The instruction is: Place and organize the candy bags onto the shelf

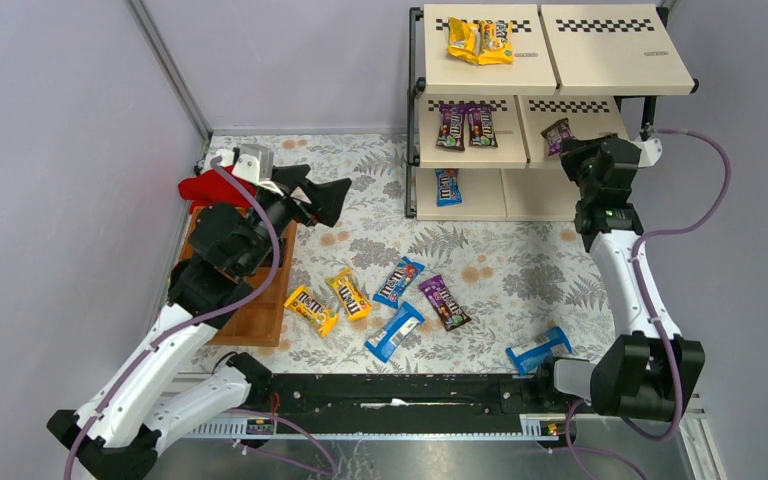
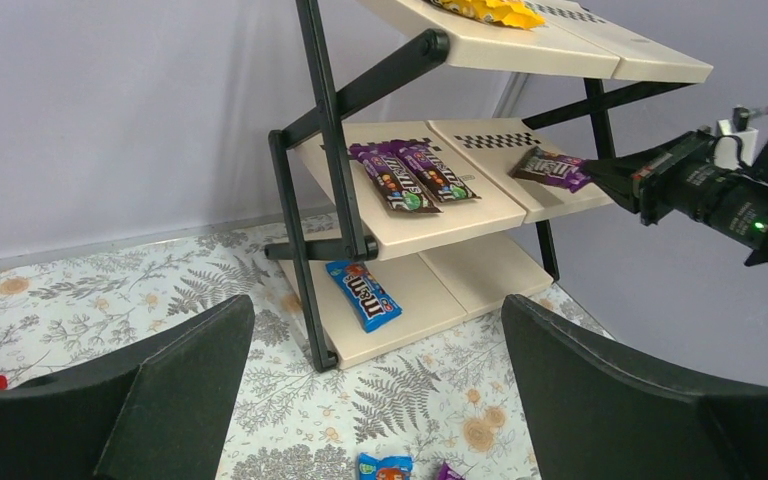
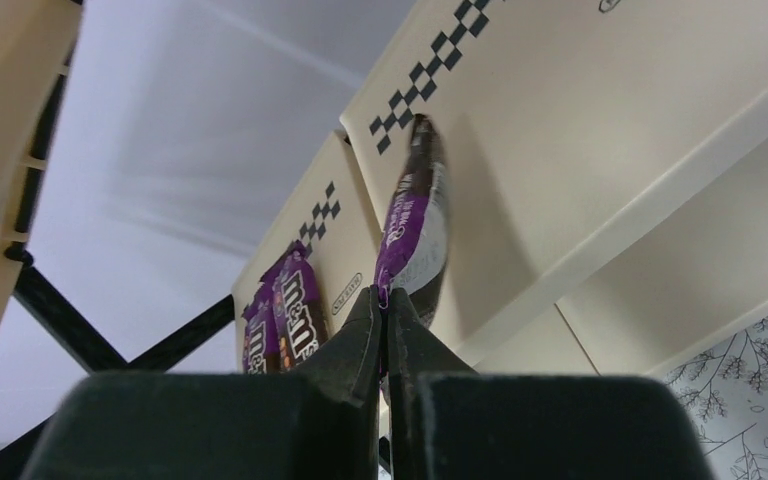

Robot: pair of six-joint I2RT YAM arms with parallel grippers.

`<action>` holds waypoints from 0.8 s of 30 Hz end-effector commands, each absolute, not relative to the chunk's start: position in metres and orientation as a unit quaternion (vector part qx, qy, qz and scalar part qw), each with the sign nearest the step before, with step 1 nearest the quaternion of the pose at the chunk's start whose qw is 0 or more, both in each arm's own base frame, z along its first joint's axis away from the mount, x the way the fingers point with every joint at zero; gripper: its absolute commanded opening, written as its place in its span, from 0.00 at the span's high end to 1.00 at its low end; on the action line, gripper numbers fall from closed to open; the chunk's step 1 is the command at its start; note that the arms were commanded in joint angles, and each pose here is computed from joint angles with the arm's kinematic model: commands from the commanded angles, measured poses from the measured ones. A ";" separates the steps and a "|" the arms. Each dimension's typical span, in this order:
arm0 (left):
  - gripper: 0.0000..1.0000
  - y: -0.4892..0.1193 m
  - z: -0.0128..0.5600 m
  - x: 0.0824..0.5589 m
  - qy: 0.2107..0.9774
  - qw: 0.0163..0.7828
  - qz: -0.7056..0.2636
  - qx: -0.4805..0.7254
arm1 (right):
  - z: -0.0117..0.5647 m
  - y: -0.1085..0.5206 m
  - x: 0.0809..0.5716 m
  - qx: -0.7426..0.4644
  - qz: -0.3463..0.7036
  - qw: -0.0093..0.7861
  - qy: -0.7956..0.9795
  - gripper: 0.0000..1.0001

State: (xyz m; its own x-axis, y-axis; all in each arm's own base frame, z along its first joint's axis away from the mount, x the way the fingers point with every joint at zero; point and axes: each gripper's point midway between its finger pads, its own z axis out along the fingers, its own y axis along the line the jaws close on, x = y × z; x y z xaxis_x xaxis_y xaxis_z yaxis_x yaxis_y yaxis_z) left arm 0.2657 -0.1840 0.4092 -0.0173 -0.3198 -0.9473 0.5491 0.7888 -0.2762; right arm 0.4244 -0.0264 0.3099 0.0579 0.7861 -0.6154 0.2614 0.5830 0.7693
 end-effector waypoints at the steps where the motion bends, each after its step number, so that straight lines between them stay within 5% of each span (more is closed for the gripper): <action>1: 0.01 -0.187 0.417 0.265 0.628 0.711 -0.301 0.093 | 0.320 -0.023 0.438 0.396 0.251 0.615 0.634 1.00; 24: 0.01 -0.195 0.418 0.257 0.626 0.708 -0.311 0.100 | 0.277 -0.027 0.490 0.453 0.299 0.575 0.612 1.00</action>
